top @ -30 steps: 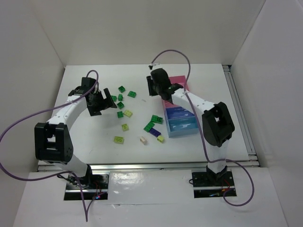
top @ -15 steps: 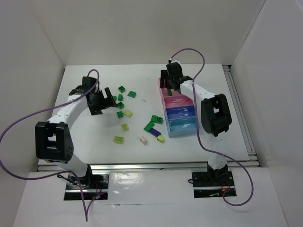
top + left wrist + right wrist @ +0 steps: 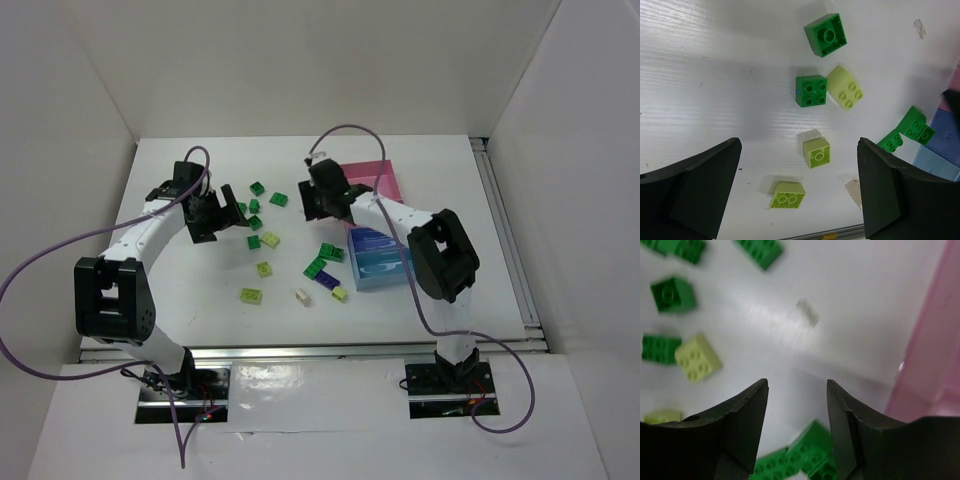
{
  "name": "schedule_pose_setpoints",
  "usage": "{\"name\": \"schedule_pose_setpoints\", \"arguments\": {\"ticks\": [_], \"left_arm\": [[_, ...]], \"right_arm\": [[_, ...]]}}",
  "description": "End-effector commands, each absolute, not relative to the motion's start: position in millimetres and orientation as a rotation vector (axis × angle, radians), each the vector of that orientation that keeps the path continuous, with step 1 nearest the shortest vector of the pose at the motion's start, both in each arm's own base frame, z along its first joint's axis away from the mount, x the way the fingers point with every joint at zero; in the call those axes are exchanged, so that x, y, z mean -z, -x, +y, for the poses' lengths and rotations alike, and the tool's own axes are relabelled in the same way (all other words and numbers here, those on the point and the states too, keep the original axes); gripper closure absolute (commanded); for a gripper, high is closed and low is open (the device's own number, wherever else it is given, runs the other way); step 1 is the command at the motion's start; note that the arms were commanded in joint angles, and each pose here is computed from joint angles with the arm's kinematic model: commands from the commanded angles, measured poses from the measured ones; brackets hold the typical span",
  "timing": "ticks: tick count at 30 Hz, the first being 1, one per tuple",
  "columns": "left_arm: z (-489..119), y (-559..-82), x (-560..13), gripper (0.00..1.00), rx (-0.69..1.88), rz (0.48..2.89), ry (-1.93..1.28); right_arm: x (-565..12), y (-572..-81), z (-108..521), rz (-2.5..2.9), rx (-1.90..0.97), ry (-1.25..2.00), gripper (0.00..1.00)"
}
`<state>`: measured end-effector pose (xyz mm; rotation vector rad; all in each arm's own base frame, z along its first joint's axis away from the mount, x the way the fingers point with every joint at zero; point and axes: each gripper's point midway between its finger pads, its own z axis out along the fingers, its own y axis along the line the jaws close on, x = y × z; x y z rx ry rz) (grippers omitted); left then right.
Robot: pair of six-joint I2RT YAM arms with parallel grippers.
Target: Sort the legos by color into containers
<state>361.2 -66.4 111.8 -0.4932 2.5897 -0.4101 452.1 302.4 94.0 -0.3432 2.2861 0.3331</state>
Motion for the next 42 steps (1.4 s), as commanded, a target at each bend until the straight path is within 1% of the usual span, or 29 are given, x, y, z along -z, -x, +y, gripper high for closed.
{"name": "schedule_pose_setpoints", "arguments": {"ticks": [1, 3, 4, 6, 8, 10, 12, 13, 16, 22, 23, 26, 27, 28, 32, 34, 38, 42], "left_arm": [[-67.0, -371.6, -122.3, 0.00, 0.408, 2.562, 0.446], [-72.2, -370.6, -122.8, 0.00, 0.425, 2.566, 0.430], [-72.2, -370.6, -122.8, 0.00, 0.425, 2.566, 0.430], [-72.2, -370.6, -122.8, 0.00, 0.425, 2.566, 0.430], [-72.2, -370.5, -126.0, 0.00, 0.427, 2.557, 0.427], [-72.1, -368.2, -122.8, 0.00, 0.425, 2.566, 0.430], [-75.4, -367.4, -126.0, 0.00, 0.430, 2.560, 0.416], [-75.3, -365.1, -122.8, 0.00, 0.428, 2.569, 0.418], [-79.7, -366.3, -123.9, 0.00, 0.437, 2.563, 0.414], [-83.7, -365.5, -123.9, 0.00, 0.441, 2.566, 0.401], [-87.0, -364.7, -123.9, 0.00, 0.445, 2.569, 0.389], [-87.0, -364.7, -123.9, 0.00, 0.445, 2.569, 0.389], [-87.1, -362.5, -120.8, 0.00, 0.446, 2.577, 0.403], [-87.1, -362.4, -120.8, 0.00, 0.446, 2.577, 0.404], [-90.5, -361.6, -120.8, 0.00, 0.449, 2.580, 0.392], [-90.5, -361.5, -124.0, 0.00, 0.451, 2.571, 0.389], [-90.4, -361.2, -121.7, 0.00, 0.451, 2.571, 0.389], [-90.4, -361.3, -118.5, 0.00, 0.449, 2.580, 0.392]], "right_arm": [[-102.2, -409.5, 303.6, 2.308, -0.332, 0.403, 0.42], [-108.4, -396.5, 301.4, 2.307, -0.341, 0.389, 0.36], [-98.9, -383.4, 296.5, 2.338, -0.318, 0.407, 0.35], [-105.3, -367.7, 290.2, 2.353, -0.309, 0.389, 0.32], [-98.3, -343.7, 289.1, 2.376, -0.291, 0.422, 0.29], [-106.0, -327.3, 286.9, 2.367, -0.295, 0.432, 0.29], [-95.7, -304.1, 280.5, 2.401, -0.255, 0.481, 0.28], [-100.5, -297.5, 279.1, 2.396, -0.262, 0.491, 0.28], [-82.5, -274.2, 270.2, 2.445, -0.230, 0.546, 0.25], [-54.7, -240.9, 252.0, 2.522, -0.182, 0.596, 0.25], [-55.2, -238.9, 249.6, 2.521, -0.184, 0.596, 0.27], [-49.0, -233.7, 243.4, 2.531, -0.175, 0.600, 0.29], [-49.0, -233.6, 243.4, 2.531, -0.175, 0.600, 0.33], [-46.0, -231.7, 241.1, 2.538, -0.168, 0.603, 0.33], [-38.3, -227.3, 245.6, 2.556, -0.179, 0.628, 0.39], [-38.3, -225.0, 247.7, 2.554, -0.182, 0.640, 0.41], [-38.5, -222.0, 253.1, 2.556, -0.225, 0.666, 0.54], [-40.0, -218.6, 257.3, 2.566, -0.234, 0.687, 0.70]]}}
